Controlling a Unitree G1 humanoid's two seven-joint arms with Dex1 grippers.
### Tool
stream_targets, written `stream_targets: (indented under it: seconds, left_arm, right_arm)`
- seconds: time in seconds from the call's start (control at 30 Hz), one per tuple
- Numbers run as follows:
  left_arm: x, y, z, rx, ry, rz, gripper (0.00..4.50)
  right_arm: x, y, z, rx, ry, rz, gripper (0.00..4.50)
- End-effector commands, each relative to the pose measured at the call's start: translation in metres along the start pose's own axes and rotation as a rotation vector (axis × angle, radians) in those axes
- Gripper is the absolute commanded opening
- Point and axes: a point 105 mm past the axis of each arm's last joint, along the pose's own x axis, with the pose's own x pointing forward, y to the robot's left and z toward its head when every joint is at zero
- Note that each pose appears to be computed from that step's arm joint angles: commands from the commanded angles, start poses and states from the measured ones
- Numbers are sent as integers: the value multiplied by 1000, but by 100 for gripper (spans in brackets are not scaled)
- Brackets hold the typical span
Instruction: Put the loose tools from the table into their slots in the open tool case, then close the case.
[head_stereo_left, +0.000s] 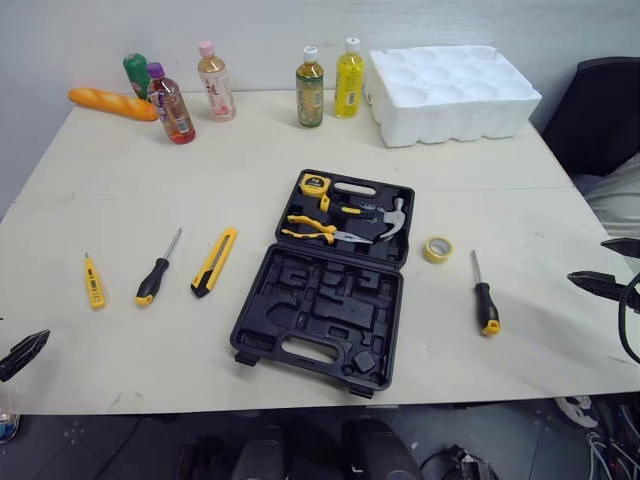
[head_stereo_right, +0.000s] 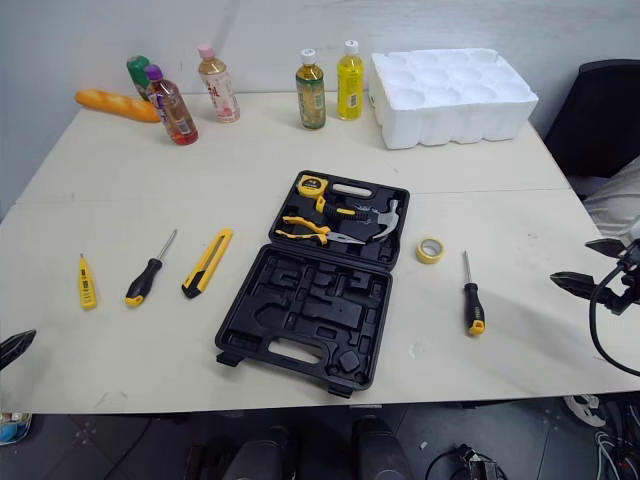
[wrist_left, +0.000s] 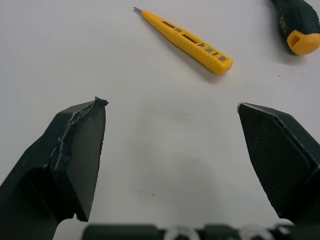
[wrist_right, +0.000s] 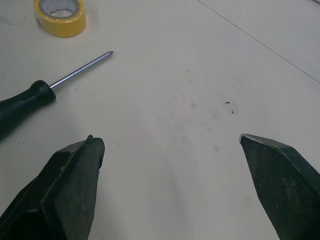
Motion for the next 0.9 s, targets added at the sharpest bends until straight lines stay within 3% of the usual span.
stream_targets:
  seconds: [0.03, 0.53, 0.67, 0.8, 0.9]
  left_arm:
    - [1, 2, 6, 34, -11, 6, 442]
    - [15, -14, 10, 50, -5, -67, 442]
    - [30, -42, 41, 107, -70, -186, 442]
    - [58, -105, 87, 190, -122, -406, 442]
    - [80, -141, 107, 255, -121, -481, 442]
  right_arm:
    - [-5, -2, 8, -21, -23, -18, 450]
    - [-8, -7, 11, -35, -37, -83, 450]
    - [1, 6, 23, -58, -71, -44, 450]
    - [20, 32, 47, -85, -124, 11, 450]
    - [34, 56, 63, -88, -157, 54, 450]
